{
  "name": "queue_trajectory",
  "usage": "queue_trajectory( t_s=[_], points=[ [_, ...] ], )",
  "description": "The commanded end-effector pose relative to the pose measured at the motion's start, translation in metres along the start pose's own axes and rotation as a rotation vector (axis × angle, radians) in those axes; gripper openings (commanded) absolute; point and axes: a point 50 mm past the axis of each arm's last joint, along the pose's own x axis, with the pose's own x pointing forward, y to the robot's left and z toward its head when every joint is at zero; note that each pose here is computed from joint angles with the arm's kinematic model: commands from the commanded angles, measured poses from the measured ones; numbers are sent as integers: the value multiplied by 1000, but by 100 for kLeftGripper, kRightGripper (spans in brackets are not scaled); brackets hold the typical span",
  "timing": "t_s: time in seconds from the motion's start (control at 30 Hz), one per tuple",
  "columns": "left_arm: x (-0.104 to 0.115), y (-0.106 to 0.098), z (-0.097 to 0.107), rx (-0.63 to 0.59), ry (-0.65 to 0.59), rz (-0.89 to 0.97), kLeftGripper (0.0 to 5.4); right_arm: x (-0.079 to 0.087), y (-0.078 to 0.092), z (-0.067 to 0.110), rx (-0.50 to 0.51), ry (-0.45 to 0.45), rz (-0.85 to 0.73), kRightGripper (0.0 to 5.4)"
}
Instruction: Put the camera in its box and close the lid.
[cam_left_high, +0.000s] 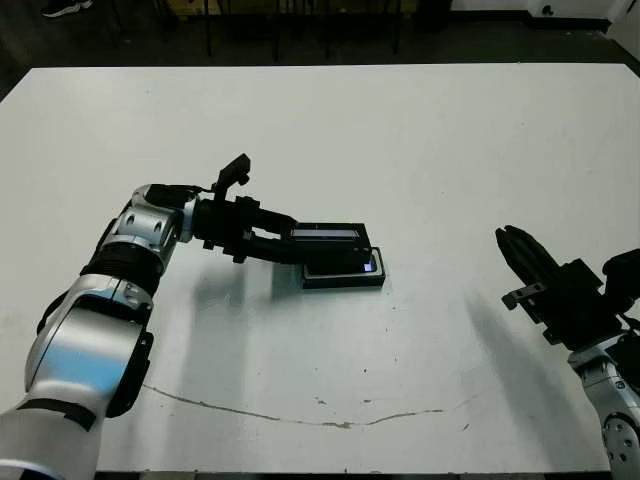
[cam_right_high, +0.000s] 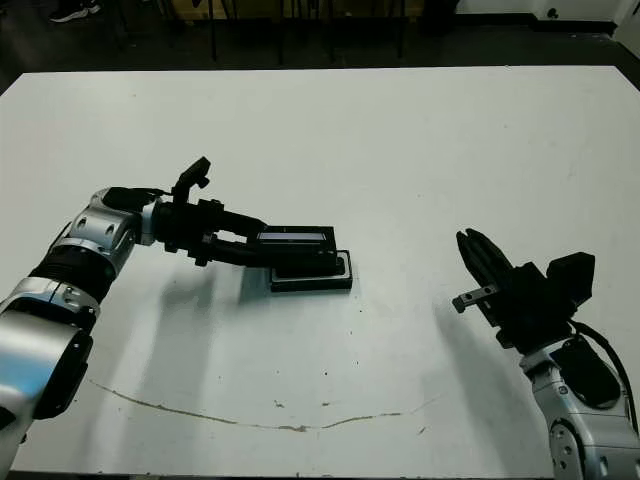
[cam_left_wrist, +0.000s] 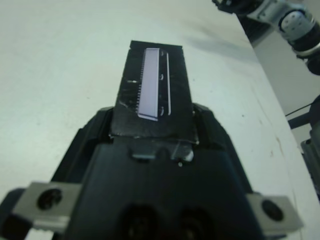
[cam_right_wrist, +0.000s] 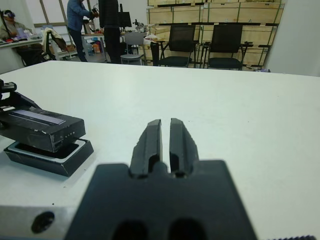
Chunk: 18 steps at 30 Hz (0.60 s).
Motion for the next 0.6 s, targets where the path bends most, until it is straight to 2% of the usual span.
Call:
queue_trajectory(
  t_s=[0.03, 0.17, 0.6],
  points=[
    [0, -1, -11, -19, 50, 12, 272, -3, 1, -5, -11, 34, 7, 0],
    [2, -2, -16, -28, 57, 14, 272, -4, 4, -7, 19, 30, 23, 0],
    [8, -7, -23, -33, 109, -32, 272, -6, 5, -10, 27, 28, 31, 0]
  ],
)
